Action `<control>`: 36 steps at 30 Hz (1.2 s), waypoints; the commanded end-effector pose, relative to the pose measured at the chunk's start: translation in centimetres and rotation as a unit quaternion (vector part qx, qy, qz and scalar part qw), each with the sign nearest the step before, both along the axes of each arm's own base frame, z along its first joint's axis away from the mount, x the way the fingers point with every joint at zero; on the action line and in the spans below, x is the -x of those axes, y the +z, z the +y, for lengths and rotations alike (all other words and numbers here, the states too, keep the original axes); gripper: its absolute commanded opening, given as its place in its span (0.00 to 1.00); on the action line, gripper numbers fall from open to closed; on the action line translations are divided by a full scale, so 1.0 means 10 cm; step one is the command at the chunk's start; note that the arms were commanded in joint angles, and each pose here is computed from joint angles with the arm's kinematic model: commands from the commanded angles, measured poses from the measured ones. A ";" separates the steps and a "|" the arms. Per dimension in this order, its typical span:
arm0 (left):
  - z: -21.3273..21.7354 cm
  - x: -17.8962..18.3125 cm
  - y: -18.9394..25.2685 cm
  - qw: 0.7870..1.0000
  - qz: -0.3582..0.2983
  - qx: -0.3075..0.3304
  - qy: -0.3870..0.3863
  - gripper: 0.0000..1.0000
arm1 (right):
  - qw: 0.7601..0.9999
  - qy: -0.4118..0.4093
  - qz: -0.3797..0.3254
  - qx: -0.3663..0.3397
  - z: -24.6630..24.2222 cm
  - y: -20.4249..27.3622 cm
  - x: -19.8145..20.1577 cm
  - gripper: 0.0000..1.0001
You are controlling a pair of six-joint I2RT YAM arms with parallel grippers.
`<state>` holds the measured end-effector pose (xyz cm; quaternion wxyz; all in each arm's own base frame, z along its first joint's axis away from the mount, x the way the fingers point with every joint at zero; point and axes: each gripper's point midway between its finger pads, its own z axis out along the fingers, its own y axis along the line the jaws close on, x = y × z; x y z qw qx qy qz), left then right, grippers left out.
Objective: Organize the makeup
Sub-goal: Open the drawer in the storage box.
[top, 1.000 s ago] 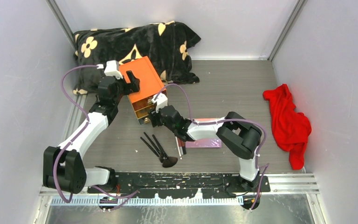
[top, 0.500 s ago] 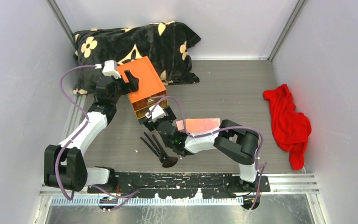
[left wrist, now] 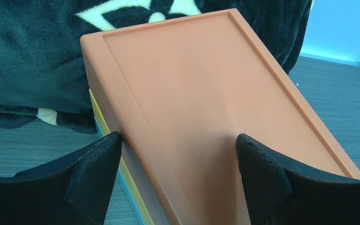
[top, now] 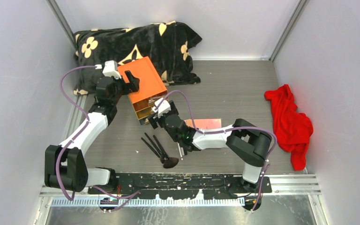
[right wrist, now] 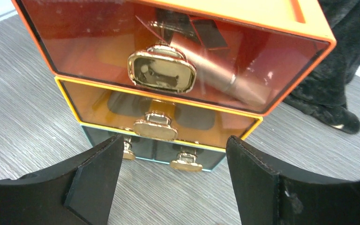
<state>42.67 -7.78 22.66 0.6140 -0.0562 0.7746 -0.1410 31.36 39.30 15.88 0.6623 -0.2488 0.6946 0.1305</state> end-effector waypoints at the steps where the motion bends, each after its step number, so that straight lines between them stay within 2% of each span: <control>1: 0.19 0.26 -0.90 0.989 0.140 -0.053 0.015 0.89 | 0.997 0.036 0.014 -0.066 0.22 0.22 -0.10 0.84; 9: 0.21 0.24 -0.93 0.988 0.142 -0.053 0.016 0.89 | 0.996 0.043 0.030 -0.076 0.30 0.17 -0.30 0.81; 23: 0.22 0.24 -0.99 0.988 0.149 -0.049 0.016 0.89 | 0.996 0.034 0.033 -0.080 0.30 0.13 -0.36 0.71; 28: 0.22 0.23 -1.00 0.987 0.150 -0.049 0.015 0.89 | 0.995 0.038 0.034 -0.083 0.34 0.19 -0.38 0.58; 36: 0.21 0.22 -0.99 0.987 0.150 -0.048 0.013 0.89 | 0.992 0.050 0.043 -0.112 0.45 0.27 -0.37 0.59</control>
